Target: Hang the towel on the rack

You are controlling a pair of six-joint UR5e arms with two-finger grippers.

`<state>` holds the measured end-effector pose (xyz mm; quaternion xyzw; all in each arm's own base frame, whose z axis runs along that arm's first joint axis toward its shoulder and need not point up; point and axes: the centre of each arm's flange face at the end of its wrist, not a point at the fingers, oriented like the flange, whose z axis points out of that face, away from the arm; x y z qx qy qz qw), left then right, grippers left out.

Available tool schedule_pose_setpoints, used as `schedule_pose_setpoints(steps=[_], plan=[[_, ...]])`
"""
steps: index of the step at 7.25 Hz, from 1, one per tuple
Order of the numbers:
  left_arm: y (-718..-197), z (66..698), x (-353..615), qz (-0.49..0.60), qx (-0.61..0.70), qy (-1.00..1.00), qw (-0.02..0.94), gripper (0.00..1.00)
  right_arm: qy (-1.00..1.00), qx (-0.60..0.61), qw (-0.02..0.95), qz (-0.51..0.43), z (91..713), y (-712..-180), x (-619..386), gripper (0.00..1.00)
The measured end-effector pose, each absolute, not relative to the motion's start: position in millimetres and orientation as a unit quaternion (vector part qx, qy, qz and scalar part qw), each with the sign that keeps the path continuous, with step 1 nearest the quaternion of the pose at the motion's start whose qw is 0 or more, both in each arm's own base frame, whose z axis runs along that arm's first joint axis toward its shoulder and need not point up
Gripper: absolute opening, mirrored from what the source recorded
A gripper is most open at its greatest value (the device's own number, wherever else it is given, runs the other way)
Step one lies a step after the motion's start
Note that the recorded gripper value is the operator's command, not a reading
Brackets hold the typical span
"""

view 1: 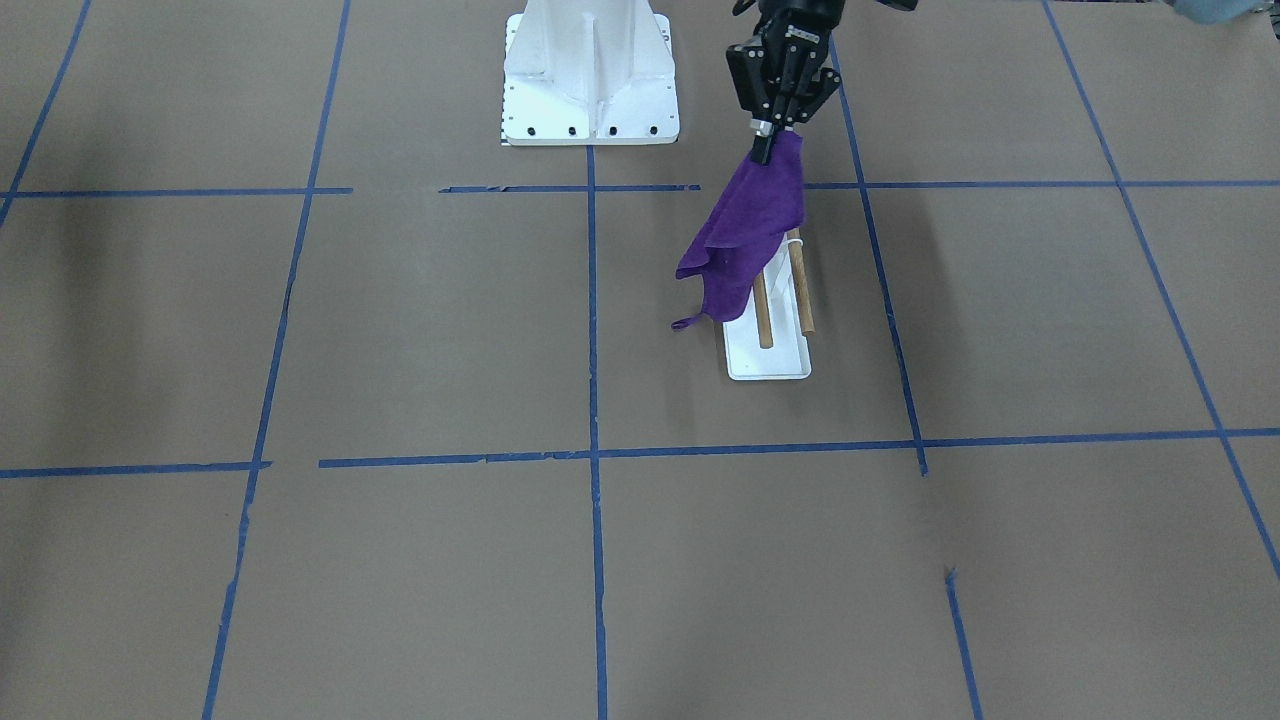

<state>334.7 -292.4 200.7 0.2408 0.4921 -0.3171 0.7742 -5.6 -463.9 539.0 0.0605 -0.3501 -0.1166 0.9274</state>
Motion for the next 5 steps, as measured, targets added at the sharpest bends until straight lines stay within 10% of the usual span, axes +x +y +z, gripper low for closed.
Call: schedule_pose_setpoints(steps=[2,3,4,5], plan=[[-297,260,306,-0.324,0.253,0.425,0.806,0.00,-0.352,0.056,0.928,-0.106,546,-461,2,1.00],[-299,280,301,-0.325,0.256,0.402,0.817,0.71,-0.351,0.057,0.929,-0.102,548,-461,5,1.00],[-301,295,304,-0.324,0.257,0.385,0.825,1.00,-0.348,0.056,0.930,-0.100,550,-461,7,1.00],[-304,306,309,-0.323,0.257,0.374,0.830,1.00,-0.347,0.055,0.931,-0.099,552,-461,8,1.00]])
